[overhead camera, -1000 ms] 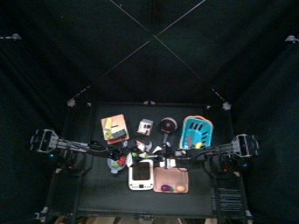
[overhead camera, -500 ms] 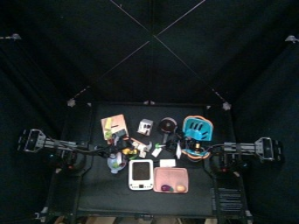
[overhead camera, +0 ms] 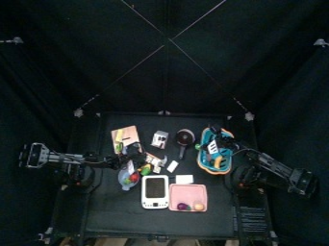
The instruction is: Drop green screw in basket
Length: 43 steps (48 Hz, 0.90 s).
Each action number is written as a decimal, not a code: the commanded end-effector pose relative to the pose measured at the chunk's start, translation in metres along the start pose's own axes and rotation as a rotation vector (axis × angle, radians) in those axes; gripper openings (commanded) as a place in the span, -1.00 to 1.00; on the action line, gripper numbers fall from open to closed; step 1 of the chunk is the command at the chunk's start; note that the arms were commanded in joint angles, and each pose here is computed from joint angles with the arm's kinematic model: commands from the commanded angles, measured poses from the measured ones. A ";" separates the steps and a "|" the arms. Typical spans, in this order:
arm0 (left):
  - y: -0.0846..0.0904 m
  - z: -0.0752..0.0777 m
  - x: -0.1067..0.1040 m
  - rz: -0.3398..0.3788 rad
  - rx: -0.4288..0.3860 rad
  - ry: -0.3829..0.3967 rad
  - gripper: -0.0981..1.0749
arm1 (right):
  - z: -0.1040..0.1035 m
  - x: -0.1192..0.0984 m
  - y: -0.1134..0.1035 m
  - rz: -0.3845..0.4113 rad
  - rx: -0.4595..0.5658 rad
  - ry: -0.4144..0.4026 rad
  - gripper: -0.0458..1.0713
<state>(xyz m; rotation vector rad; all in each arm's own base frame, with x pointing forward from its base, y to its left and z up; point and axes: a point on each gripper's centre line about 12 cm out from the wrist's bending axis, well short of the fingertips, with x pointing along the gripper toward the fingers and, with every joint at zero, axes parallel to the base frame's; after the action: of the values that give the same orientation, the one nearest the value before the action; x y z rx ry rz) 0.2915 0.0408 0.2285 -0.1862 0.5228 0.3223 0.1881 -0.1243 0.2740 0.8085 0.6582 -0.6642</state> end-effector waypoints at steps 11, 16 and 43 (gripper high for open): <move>-0.001 0.006 -0.016 -0.029 -0.069 -0.039 0.61 | -0.004 -0.062 -0.022 -0.223 0.166 -0.083 0.03; -0.001 0.002 -0.020 -0.047 -0.100 -0.037 0.61 | -0.016 -0.052 -0.037 -0.321 0.233 -0.033 0.03; -0.008 -0.015 -0.020 -0.126 -0.026 -0.020 0.61 | -0.031 0.020 -0.081 -0.438 0.282 0.019 0.19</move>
<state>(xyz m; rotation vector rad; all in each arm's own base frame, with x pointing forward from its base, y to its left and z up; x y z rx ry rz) 0.2690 0.0249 0.2232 -0.2402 0.4954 0.2152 0.1320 -0.1426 0.2082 0.9346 0.7934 -1.1572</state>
